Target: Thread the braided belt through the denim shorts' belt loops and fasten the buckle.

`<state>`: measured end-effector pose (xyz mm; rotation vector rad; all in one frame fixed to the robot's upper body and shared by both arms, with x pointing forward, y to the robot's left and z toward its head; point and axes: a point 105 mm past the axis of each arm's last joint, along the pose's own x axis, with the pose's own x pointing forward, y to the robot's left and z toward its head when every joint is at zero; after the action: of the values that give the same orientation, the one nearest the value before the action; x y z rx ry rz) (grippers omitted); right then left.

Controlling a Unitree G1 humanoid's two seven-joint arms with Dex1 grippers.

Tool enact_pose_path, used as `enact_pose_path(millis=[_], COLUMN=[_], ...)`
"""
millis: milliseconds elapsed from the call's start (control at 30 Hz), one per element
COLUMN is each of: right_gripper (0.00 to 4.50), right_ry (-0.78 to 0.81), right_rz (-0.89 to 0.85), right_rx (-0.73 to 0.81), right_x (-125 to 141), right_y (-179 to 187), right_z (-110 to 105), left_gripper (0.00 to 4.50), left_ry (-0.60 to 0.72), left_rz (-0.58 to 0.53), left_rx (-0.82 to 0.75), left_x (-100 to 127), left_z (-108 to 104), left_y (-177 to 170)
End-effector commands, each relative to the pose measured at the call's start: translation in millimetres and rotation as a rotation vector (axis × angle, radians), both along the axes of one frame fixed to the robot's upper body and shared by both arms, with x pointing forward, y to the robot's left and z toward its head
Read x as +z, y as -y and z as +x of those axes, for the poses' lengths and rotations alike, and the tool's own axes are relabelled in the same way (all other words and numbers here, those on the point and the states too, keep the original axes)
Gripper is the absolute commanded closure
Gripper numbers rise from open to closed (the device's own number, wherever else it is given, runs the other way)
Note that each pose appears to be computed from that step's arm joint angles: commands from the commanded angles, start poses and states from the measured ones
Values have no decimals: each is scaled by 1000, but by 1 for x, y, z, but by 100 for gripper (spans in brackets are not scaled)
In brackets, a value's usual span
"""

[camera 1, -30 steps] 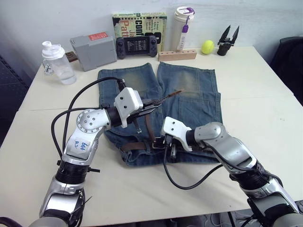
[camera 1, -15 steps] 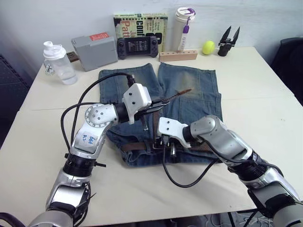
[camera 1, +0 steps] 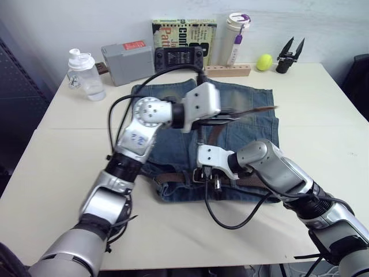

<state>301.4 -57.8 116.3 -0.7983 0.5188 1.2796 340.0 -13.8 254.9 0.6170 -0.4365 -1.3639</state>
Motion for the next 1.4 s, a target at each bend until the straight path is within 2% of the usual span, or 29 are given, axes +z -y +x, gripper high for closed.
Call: enact_pose_path(millis=[33, 267, 433, 533, 600, 733, 833, 900, 1033, 1200, 1300, 1400], right_gripper=[445, 445, 445, 445, 445, 445, 445, 445, 445, 445, 445, 445], right_ry=[-416, -420, -427, -419, -378, -205, -115, -63, 14, 63, 92, 159], right_rz=[-177, -181, -183, -180, -148, 58, 201, 323, 492, 644, 665, 610], right_rx=[104, 111, 117, 109, 81, -89, -184, -255, -333, -377, -395, -384], right_x=[-100, -101, -102, -103, -98, -63, -31, -7, 28, 59, 66, 65], right_y=[2, 2, 1, 1, -2, -9, -4, 0, 9, 18, 28, 36], right_z=[-72, -72, -74, -72, -65, -31, -21, -18, -19, -27, -34, -46], left_gripper=[450, 450, 450, 450, 450, 450, 450, 450, 450, 450, 450, 450], left_ry=[247, 301, 315, 304, 256, 147, 85, 59, 50, 75, 91, 95], left_rz=[-163, -203, -223, -235, -248, -167, -92, -30, 57, 179, 254, 282], left_rx=[-258, -289, -265, -229, -161, 53, 191, 286, 382, 387, 372, 361], left_x=[79, 100, 109, 106, 94, 27, -18, -44, -66, -88, -101, -107], left_z=[-49, -57, -52, -44, -30, 0, 4, 0, -12, -27, -36, -40], left_y=[57, 68, 66, 60, 44, -14, -61, -94, -127, -137, -139, -137])
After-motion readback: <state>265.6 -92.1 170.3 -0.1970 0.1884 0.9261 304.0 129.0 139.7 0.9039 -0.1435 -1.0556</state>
